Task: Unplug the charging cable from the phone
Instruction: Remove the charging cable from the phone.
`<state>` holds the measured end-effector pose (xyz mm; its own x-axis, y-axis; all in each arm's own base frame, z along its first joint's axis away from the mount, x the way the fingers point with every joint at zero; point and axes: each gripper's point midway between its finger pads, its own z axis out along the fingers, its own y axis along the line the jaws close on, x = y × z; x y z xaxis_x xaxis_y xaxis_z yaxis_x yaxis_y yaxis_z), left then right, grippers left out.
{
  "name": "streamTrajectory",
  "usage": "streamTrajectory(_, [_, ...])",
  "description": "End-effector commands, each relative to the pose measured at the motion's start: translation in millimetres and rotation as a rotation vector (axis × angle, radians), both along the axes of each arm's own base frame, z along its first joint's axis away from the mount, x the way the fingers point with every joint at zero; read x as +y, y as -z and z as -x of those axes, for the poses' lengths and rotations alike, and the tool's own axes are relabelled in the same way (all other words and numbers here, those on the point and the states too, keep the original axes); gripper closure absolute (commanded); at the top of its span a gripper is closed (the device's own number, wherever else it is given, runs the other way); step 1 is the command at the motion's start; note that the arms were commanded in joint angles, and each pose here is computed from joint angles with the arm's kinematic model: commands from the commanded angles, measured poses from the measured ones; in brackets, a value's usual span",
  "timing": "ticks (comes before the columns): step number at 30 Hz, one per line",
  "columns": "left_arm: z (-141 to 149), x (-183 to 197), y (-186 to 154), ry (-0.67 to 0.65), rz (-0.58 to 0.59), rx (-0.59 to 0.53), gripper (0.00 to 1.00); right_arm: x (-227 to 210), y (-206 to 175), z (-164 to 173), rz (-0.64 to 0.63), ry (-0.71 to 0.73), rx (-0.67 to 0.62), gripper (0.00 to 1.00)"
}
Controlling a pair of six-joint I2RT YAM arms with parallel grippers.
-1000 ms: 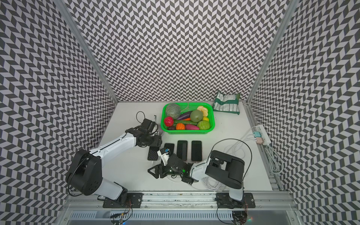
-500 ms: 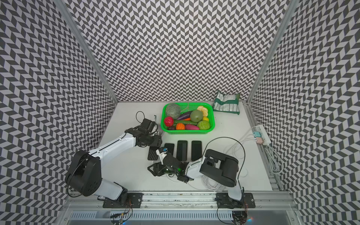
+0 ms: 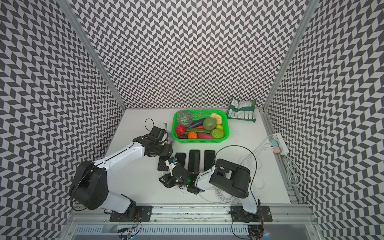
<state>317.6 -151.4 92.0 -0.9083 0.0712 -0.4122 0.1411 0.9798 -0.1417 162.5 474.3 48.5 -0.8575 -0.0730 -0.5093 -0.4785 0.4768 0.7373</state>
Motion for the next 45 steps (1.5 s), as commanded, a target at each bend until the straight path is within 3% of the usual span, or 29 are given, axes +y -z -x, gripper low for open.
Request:
streamTrajectory(1, [-5, -7, -17, 0.007, 0.042, -0.051, 1.00, 7, -6, 0, -0.030, -0.008, -0.017, 0.78])
streamTrajectory(13, [-12, -6, -17, -0.036, 0.046, -0.074, 1.00, 6, -10, 7, -0.050, -0.029, -0.020, 1.00])
streamTrajectory(25, [-18, -4, -16, -0.062, 0.039, -0.082, 1.00, 7, -10, 15, -0.047, -0.048, -0.030, 1.00])
streamTrajectory(33, [-13, 3, -3, -0.075, -0.005, -0.055, 1.00, 6, -11, 21, -0.038, -0.065, -0.034, 0.72])
streamTrajectory(45, [-8, 11, 14, -0.089, -0.054, -0.018, 1.00, -26, -45, 29, -0.074, -0.044, -0.106, 0.50])
